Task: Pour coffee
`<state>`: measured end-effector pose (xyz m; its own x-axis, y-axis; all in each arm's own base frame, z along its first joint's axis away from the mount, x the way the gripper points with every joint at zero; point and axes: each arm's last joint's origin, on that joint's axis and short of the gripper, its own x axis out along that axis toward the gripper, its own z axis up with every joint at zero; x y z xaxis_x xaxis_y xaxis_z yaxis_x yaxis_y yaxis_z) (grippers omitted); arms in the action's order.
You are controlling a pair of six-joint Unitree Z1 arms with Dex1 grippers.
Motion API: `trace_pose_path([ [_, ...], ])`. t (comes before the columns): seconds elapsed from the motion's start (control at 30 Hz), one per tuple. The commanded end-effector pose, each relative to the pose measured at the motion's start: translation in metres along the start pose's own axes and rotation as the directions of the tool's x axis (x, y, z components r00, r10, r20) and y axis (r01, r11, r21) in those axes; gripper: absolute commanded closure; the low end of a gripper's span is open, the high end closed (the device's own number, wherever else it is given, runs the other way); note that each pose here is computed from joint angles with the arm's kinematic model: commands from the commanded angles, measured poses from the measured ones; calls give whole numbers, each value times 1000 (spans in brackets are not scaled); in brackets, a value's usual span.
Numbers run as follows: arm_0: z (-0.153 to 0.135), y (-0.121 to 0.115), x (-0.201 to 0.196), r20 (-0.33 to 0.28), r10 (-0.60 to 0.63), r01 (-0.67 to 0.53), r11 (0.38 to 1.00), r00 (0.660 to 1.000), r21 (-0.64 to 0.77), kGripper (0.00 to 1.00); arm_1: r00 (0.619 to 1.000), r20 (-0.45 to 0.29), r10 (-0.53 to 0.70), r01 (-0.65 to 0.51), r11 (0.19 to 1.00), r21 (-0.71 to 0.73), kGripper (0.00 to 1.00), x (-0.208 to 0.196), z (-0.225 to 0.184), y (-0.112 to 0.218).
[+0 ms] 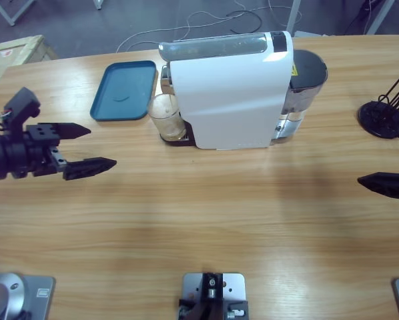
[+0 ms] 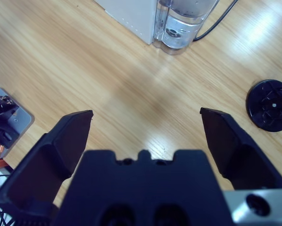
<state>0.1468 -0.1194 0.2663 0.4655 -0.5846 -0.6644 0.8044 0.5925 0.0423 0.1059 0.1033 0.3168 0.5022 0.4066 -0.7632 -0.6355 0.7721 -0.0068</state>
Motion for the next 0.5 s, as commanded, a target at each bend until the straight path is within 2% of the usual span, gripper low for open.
trace_pose_path([
  [0.03, 15, 4, 11, 0, -8, 8, 1000, 1000, -2, 13, 998, -20, 66, -65, 997, 40, 0, 22, -15, 5],
  [0.13, 26, 16, 16, 55, -29, 32, 998, 998, -51, 13, 998, -17, 62, -62, 998, 26, 0, 18, -11, 5],
  [0.23, 34, 25, 30, 102, -14, 18, 999, 995, -33, 13, 998, -29, 59, -60, 998, -29, 0, 15, -6, 5],
  [0.5, 41, 31, 60, 146, -85, 75, 994, 986, 73, 13, 997, -53, 50, -53, 996, -67, 0, 20, -3, 5],
])
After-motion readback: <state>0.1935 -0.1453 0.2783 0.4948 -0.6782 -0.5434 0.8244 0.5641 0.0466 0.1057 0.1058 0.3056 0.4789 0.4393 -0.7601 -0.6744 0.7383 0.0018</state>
